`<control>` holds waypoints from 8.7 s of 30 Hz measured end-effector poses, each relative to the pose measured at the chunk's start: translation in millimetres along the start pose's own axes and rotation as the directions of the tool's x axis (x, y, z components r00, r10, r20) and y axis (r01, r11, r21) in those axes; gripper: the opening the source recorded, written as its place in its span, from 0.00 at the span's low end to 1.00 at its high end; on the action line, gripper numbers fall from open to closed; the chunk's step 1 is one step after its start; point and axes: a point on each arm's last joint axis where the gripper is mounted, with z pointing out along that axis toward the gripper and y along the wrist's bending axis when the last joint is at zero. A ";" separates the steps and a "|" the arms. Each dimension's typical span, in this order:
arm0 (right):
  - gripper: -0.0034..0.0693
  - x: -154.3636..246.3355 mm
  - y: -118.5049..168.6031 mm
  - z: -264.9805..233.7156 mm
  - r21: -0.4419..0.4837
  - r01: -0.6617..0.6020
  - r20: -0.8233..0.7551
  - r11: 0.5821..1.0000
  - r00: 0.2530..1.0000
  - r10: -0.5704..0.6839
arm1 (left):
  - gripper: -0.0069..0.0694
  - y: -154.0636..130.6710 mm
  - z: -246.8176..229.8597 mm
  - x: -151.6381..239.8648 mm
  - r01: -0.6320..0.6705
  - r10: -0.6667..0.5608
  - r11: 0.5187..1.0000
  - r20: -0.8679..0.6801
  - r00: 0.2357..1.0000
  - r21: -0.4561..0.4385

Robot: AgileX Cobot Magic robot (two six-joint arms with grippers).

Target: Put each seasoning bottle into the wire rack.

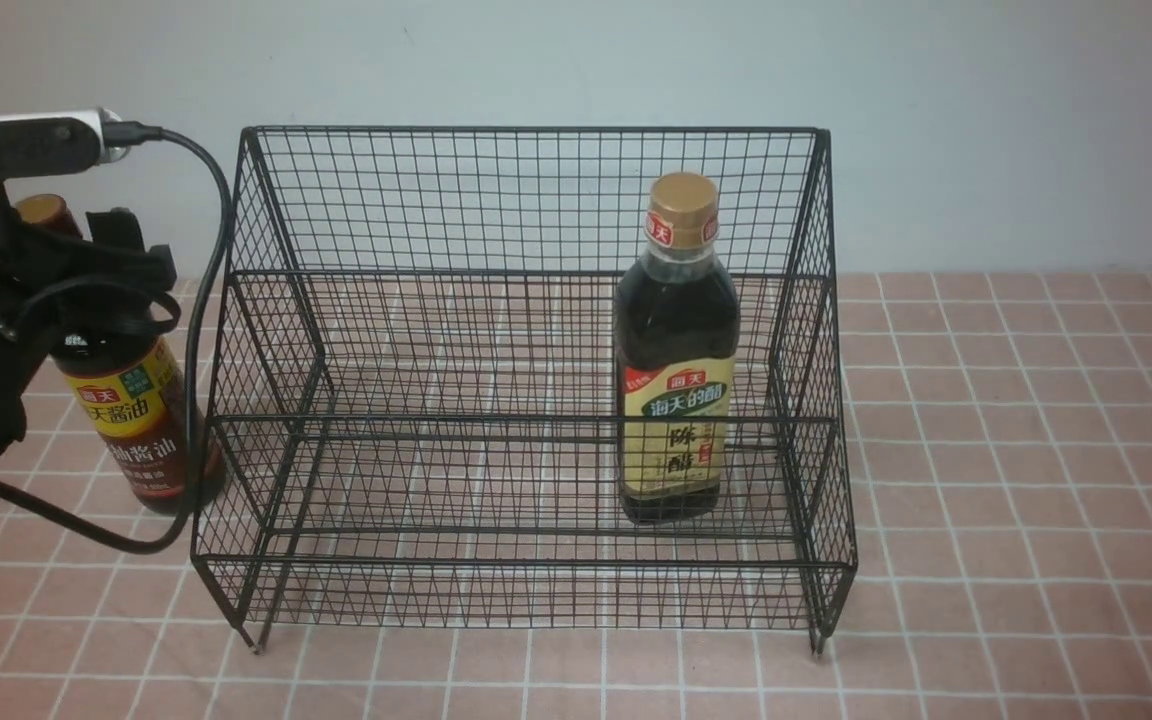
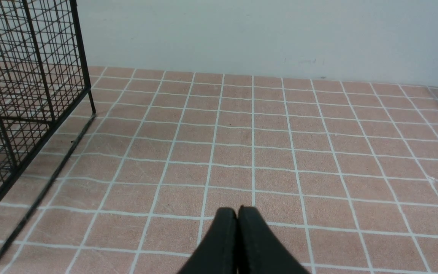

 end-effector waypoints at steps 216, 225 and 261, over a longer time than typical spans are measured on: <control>0.03 -0.2 0.0 0.0 0.000 0.004 0.002 1.000 1.000 -0.004 | 0.08 44.2 -232.4 141.6 -0.113 0.129 0.947 -0.035 0.991 0.300; 0.03 -0.2 0.0 0.0 0.000 0.004 0.002 1.000 1.000 -0.004 | 0.08 44.0 -232.5 141.6 -0.112 0.128 0.947 -0.035 0.991 0.302; 0.03 -0.2 4.0 0.0 -0.044 -0.109 0.001 0.993 0.994 0.109 | 0.08 44.0 -232.5 141.6 -0.107 0.124 0.947 -0.037 0.992 0.302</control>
